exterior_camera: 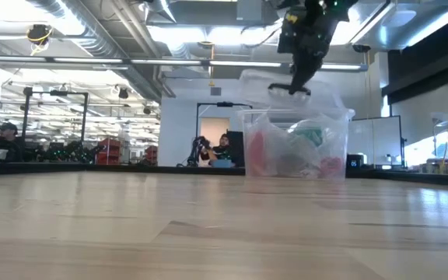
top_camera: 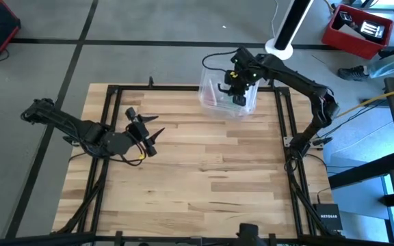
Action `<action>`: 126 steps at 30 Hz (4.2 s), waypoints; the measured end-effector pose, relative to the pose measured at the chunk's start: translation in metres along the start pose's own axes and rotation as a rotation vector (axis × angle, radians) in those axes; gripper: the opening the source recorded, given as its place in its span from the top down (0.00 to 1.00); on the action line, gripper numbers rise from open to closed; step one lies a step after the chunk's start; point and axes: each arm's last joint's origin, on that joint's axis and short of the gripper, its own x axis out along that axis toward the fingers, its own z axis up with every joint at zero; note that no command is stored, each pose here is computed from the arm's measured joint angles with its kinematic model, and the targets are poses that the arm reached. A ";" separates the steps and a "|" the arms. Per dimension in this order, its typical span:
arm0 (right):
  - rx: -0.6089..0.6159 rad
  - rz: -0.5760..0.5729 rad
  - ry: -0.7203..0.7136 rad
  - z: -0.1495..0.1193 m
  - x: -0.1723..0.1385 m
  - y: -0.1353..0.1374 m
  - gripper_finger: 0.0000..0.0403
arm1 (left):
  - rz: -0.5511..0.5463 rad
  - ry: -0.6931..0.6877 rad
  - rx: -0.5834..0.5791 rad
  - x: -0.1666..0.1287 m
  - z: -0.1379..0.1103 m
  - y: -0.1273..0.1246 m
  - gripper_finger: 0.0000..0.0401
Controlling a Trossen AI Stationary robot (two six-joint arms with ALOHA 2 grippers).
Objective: Roll bandage
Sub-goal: Close the transparent bin
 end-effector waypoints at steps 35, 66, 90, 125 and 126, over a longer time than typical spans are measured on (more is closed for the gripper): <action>0.067 0.024 0.095 -0.015 0.027 -0.001 0.86 | -0.015 -0.002 0.024 0.001 0.000 -0.002 0.46; 0.186 0.140 -0.015 -0.013 0.036 0.001 0.86 | -0.023 -0.003 0.046 0.000 0.000 -0.002 0.46; 0.408 0.328 -0.019 -0.009 0.024 0.008 0.86 | -0.031 -0.001 0.046 0.001 0.000 -0.003 0.46; 0.269 0.248 0.014 -0.028 0.058 0.009 0.85 | -0.031 -0.001 0.073 0.001 0.000 -0.003 0.46; 0.270 0.246 0.014 -0.028 0.058 0.009 0.84 | -0.031 -0.001 0.072 0.001 0.000 -0.003 0.46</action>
